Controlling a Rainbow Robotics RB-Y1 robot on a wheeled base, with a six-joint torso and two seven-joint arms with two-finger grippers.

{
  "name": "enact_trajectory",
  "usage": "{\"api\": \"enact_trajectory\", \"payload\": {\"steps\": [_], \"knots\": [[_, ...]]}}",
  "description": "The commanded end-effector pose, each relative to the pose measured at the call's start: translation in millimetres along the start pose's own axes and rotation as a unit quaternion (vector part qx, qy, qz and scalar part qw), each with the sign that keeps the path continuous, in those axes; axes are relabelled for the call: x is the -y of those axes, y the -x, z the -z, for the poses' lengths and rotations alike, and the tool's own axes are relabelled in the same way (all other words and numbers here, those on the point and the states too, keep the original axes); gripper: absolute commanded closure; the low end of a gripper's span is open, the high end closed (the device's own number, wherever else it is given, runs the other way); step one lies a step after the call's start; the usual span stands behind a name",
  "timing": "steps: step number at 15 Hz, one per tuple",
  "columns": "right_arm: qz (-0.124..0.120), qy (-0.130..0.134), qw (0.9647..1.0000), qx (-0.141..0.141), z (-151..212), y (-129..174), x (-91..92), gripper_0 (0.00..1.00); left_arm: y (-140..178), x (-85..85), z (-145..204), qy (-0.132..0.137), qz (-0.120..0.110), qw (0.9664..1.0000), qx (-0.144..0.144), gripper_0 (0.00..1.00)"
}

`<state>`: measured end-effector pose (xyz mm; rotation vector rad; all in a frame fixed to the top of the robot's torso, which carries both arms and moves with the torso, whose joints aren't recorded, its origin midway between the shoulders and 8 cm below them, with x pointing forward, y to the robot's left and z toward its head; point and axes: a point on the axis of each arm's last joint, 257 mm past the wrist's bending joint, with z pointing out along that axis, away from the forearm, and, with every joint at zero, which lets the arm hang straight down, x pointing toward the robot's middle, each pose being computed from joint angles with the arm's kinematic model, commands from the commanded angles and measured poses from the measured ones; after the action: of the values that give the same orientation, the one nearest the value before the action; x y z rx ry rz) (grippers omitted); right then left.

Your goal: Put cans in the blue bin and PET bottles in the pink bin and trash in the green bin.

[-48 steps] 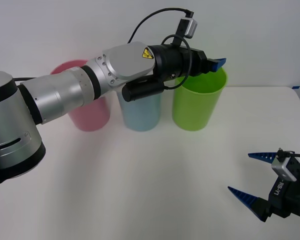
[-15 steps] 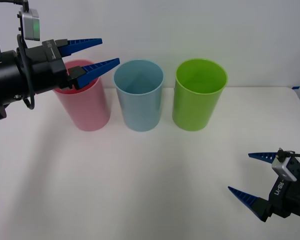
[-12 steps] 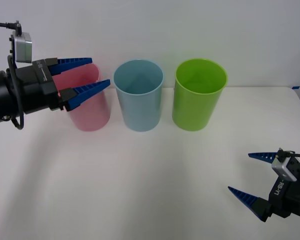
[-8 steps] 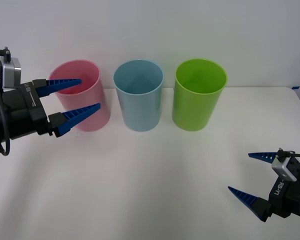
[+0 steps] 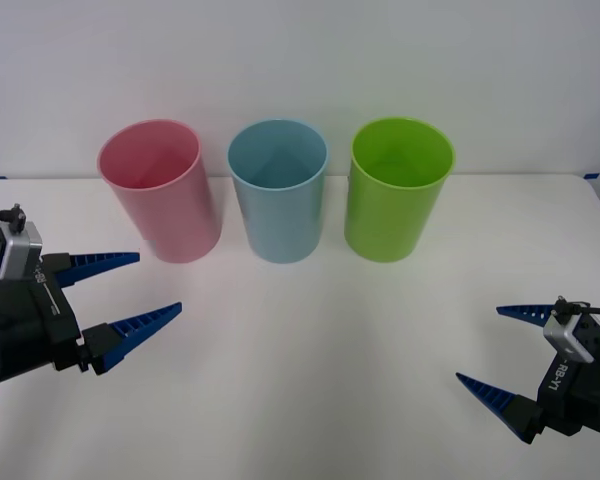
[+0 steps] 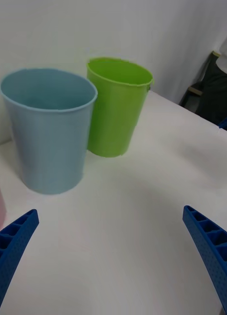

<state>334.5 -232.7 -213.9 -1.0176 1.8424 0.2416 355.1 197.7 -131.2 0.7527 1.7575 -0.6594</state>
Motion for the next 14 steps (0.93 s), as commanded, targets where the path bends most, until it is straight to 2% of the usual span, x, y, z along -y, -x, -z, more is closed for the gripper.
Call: {"api": "enact_trajectory", "payload": {"steps": [1,4,11,14], "knots": [[0.000,0.000,1.0000,0.000,0.0,0.0,0.0,0.00,-34.5,1.4,8.9,0.017,0.028,0.9990,-0.032,0.00],[0.000,0.000,1.0000,0.000,0.0,0.0,0.0,0.00,-69.0,5.2,19.2,0.041,0.071,0.9957,-0.045,0.00],[0.000,0.000,1.0000,0.000,0.0,0.0,0.0,0.00,-106.0,15.1,35.4,0.059,0.113,0.9897,-0.065,0.00],[0.000,0.000,1.0000,0.000,0.0,0.0,0.0,0.00,-115.7,14.5,44.5,0.069,0.118,0.9880,-0.073,0.00]]}}
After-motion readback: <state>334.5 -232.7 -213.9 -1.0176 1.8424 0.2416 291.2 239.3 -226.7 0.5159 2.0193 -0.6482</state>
